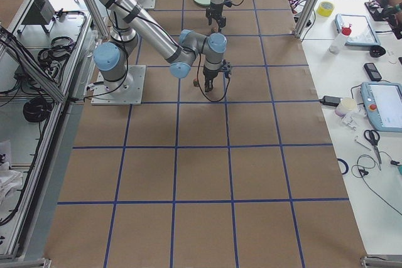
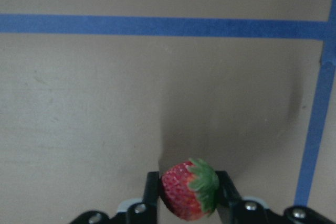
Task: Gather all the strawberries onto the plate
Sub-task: 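Carry strawberry to plate with left gripper while right gripper moves its strawberry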
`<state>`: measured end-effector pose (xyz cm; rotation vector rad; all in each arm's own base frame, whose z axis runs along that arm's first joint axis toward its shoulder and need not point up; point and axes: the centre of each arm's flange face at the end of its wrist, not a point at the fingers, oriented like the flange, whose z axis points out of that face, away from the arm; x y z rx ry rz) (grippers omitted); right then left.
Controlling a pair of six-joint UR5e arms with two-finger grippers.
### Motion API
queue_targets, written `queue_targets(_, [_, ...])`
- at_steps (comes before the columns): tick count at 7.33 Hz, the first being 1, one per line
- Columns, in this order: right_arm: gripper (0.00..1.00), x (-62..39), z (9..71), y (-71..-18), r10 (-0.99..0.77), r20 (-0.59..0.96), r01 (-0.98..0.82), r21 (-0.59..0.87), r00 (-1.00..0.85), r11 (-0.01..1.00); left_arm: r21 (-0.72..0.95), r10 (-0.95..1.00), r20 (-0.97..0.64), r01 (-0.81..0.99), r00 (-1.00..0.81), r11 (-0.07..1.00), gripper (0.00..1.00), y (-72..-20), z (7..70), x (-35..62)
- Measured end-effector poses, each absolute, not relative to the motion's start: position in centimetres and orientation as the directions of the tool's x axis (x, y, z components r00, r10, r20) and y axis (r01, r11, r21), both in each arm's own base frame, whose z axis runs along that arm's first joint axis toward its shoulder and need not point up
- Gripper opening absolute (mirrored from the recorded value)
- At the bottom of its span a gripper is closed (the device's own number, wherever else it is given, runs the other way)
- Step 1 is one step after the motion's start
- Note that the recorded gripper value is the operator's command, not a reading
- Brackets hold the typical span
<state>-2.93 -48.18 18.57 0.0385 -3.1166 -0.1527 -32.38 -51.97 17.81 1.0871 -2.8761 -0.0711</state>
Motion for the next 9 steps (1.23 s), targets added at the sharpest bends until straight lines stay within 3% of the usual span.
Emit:
queue_targets(1, [0.0,-2.1,19.7,-48.5,-0.015,0.023,-0.014,0.082,-1.0,0.997,0.067,-0.661,0.045,-0.657,-0.749,0.75,0.1,-52.0,17.7,-32.5])
queue_targets(2, [0.0,-0.5,20.8,-48.8,-0.006,0.023,-0.004,0.074,-1.0,0.997,0.066,-0.66,0.048,-0.657,-0.75,0.751,0.0,-52.0,17.7,-32.5])
queue_targets(6, [0.0,11.0,21.0,-47.8,0.107,-0.03,0.104,0.075,-0.994,0.992,0.052,-0.652,0.091,-0.65,-0.753,0.758,0.0,-52.4,19.1,-32.7])
queue_targets(9, [0.0,21.5,20.5,-45.5,0.2,-0.126,0.192,0.072,-0.972,0.979,0.031,-0.565,0.143,-0.567,-0.812,0.823,0.0,-55.5,25.2,-26.2])
